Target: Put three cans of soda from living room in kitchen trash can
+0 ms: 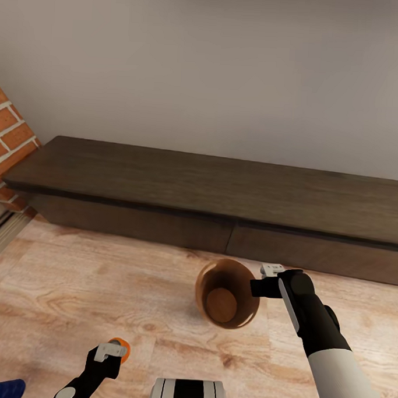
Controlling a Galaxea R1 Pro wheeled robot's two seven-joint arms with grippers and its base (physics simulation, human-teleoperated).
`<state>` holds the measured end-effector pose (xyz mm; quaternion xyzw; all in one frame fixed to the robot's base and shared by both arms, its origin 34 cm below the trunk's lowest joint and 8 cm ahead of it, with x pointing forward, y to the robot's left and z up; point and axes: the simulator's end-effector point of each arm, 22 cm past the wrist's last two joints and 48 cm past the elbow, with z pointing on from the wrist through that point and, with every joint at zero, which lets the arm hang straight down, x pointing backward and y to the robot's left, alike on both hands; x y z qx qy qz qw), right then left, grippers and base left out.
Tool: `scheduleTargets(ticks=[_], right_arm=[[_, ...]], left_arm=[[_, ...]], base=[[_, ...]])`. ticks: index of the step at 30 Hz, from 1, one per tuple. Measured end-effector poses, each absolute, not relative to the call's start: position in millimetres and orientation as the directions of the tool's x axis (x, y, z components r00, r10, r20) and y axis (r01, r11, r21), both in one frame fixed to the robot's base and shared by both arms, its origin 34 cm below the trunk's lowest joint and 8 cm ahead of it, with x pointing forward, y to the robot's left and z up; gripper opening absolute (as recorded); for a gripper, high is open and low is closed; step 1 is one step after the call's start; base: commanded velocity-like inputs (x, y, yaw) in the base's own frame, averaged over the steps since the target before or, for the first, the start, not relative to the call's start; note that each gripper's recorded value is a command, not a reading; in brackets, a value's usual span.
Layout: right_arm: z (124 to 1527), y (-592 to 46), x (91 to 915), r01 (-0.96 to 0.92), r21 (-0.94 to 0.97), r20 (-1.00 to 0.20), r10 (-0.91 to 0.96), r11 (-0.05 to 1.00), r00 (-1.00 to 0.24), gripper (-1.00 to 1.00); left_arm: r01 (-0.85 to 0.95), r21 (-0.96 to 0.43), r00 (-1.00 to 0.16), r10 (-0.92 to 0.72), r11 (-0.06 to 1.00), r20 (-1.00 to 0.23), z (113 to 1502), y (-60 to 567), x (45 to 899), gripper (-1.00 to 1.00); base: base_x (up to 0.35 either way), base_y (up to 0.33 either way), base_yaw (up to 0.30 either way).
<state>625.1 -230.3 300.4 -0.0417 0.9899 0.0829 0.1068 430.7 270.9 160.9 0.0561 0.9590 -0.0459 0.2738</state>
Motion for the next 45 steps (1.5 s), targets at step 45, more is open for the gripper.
scheduleTargets(ticks=[45], right_arm=[[349.2,-283.3,623.7,-0.255,-0.102,-0.155,-0.268,0.962,-0.951,-1.00]], left_arm=[[0.103,-0.042,-0.844,0.065,0.994,-0.533,215.5,286.1,438.3,-1.00]], base=[[0.000,0.000,0.000]])
